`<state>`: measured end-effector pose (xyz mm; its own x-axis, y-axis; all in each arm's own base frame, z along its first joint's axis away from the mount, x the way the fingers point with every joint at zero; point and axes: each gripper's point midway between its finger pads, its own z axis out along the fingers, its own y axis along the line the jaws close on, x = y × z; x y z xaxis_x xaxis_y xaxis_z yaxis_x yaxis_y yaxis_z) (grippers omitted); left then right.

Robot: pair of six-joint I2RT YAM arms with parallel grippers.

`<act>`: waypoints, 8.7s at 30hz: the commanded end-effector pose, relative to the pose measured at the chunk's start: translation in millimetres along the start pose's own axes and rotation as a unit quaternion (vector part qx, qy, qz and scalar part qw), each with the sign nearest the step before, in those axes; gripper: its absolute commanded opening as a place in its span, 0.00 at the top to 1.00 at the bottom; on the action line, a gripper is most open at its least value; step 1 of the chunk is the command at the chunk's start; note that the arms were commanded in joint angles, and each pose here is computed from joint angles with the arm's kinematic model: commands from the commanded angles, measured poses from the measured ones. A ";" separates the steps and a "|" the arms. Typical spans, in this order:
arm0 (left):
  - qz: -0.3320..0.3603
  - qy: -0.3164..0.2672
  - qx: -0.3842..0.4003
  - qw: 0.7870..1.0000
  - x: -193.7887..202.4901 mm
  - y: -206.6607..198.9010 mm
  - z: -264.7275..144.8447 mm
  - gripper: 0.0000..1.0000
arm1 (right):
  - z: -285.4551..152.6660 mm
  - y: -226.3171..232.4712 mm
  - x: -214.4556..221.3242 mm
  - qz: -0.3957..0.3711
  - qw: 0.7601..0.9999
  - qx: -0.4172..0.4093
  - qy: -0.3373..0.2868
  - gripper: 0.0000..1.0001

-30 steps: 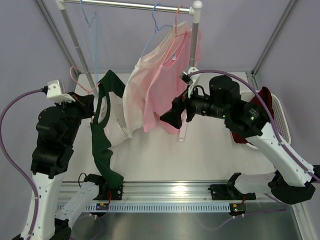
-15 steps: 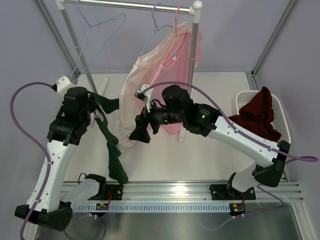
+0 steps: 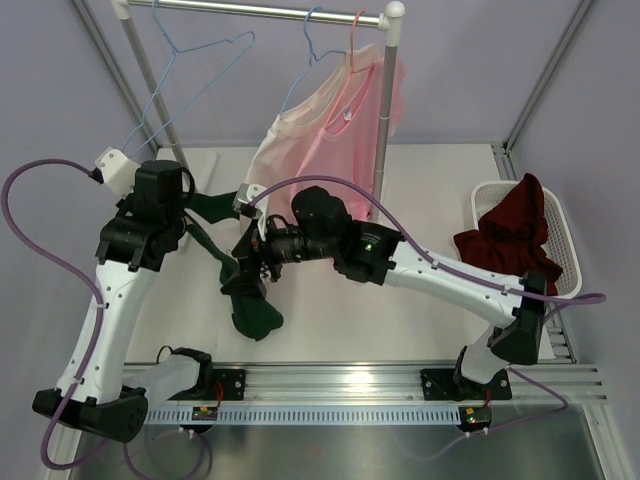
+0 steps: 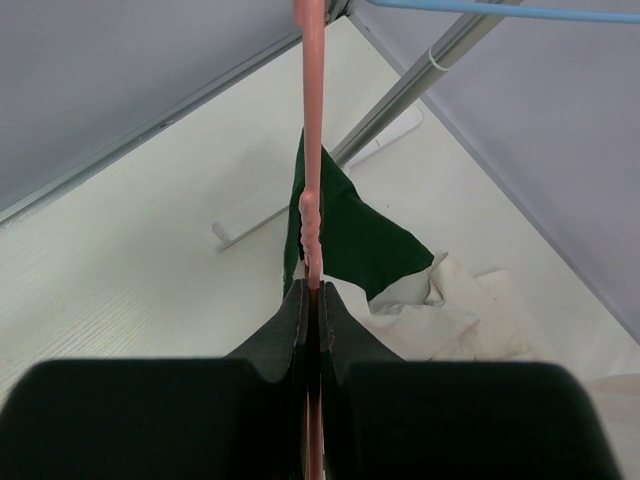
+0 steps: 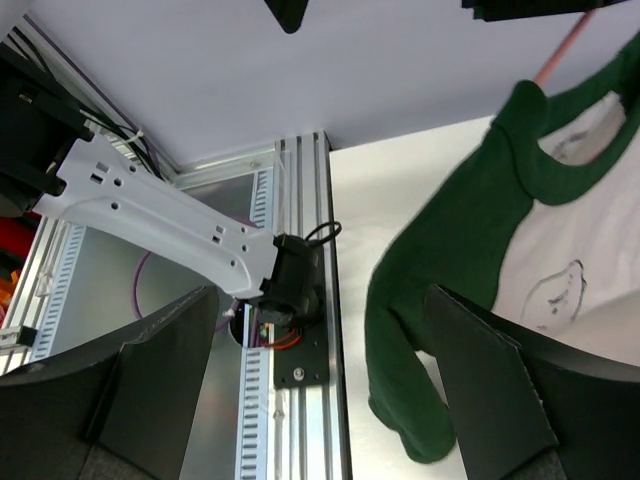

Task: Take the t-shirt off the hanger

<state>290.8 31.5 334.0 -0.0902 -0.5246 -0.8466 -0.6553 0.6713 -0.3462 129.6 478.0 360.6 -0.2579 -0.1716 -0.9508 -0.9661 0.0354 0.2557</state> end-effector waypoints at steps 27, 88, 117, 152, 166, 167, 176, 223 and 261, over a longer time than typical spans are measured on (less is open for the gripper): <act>-0.044 -0.087 -0.037 0.995 -50.3 -3.8 -0.6 1.00 | 6.9 -28.9 19.5 -0.009 0.995 0.094 -0.032 1.00; -0.093 0.067 0.319 0.941 -58.9 -61.5 -127.8 1.00 | 38.2 -42.2 50.1 0.007 0.989 0.149 -0.018 1.00; 0.125 -0.113 0.449 0.877 -93.8 -95.8 -142.5 1.00 | -224.8 6.8 -78.6 -0.023 0.949 0.300 -0.091 1.00; 0.160 -0.233 0.495 0.822 -140.4 -197.3 -96.8 1.00 | -574.7 -93.6 -301.3 -0.236 0.466 0.808 -0.272 1.00; 0.153 -0.257 0.498 0.814 -138.3 -232.7 -58.5 1.00 | -679.3 -146.8 -194.9 -0.098 0.371 0.904 -0.187 1.00; 0.149 -0.257 0.495 0.817 -139.7 -233.3 -56.4 1.00 | -675.9 -170.1 -171.8 -0.065 0.390 0.903 -0.172 1.00; 0.157 -0.268 0.485 0.817 -144.6 -237.8 -50.2 1.00 | -669.8 -231.3 -77.5 0.060 0.426 0.887 -0.170 1.00; 0.104 -0.315 0.431 0.839 -189.6 -253.9 -5.6 0.44 | -632.5 -235.6 -1.3 0.178 0.444 0.852 -0.213 0.01; 0.210 -0.080 0.753 0.619 -88.6 -278.9 -135.5 0.11 | -562.9 -229.6 -40.7 0.131 0.591 0.766 -0.216 0.00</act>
<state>404.0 -162.7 557.3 0.1582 -0.1764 -0.9715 0.7686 0.6396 0.0090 373.5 -87.2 420.4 -0.0994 0.3193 -0.9424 0.3752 0.8892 0.2617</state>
